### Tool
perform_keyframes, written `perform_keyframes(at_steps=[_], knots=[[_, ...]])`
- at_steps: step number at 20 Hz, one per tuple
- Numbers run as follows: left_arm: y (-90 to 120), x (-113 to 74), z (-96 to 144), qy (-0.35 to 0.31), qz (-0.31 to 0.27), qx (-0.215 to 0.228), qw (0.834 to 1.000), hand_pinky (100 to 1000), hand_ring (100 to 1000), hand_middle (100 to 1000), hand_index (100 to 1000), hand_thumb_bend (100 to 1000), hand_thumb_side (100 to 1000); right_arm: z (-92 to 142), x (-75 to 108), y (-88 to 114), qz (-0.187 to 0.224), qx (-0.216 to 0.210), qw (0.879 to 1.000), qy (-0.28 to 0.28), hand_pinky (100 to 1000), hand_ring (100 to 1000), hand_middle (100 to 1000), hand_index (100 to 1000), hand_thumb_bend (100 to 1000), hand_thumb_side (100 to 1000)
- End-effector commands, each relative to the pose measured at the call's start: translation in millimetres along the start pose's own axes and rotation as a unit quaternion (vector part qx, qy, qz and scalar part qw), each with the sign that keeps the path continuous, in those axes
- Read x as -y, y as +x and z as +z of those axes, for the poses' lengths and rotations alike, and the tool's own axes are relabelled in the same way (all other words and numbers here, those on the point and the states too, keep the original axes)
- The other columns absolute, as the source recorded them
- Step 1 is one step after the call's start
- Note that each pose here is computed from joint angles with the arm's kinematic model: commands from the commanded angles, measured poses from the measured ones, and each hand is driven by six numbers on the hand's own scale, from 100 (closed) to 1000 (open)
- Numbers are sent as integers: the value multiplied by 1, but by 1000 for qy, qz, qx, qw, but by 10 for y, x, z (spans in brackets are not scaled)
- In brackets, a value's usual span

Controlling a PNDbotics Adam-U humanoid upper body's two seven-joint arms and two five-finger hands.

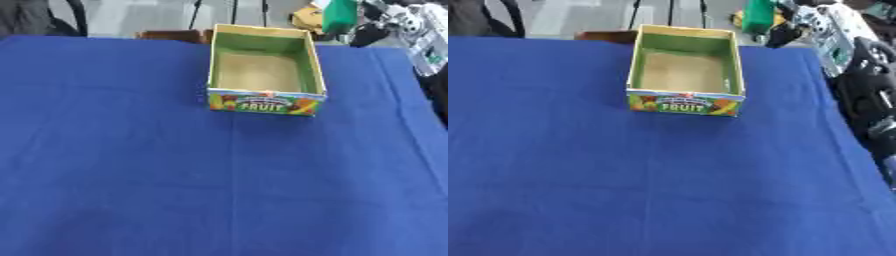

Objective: Pick up objects on the table and place them in the box.

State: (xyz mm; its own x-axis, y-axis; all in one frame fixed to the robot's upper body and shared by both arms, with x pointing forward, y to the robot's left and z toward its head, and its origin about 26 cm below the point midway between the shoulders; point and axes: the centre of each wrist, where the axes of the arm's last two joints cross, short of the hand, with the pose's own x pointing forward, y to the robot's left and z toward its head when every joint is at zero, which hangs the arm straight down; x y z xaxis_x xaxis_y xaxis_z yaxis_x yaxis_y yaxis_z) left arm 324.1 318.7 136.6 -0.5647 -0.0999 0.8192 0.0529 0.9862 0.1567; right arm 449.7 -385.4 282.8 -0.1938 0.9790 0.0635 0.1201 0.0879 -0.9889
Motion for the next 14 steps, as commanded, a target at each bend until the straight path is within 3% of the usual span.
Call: perform_keyframes(at_steps=[1, 6, 7, 14], knots=[[64, -62, -29, -5, -11, 7, 1000, 694, 752, 713, 823, 565, 695, -113, 148, 239, 15, 36, 999, -9, 100, 100, 100, 169, 100, 128], [55, -25, -35, -10, -4, 8, 1000, 694, 752, 713, 823, 566, 695, -291, -11, 468, 18, 54, 998, 10, 100, 100, 100, 182, 100, 100], [54, -16, -39, -10, -2, 9, 1000, 694, 752, 713, 822, 566, 695, -308, -47, 487, 20, 55, 998, 14, 100, 100, 100, 186, 100, 139], [49, 20, -45, -11, 7, 11, 1000, 694, 752, 713, 822, 567, 696, -372, -286, 513, 31, 45, 998, 36, 100, 100, 117, 210, 100, 173]])
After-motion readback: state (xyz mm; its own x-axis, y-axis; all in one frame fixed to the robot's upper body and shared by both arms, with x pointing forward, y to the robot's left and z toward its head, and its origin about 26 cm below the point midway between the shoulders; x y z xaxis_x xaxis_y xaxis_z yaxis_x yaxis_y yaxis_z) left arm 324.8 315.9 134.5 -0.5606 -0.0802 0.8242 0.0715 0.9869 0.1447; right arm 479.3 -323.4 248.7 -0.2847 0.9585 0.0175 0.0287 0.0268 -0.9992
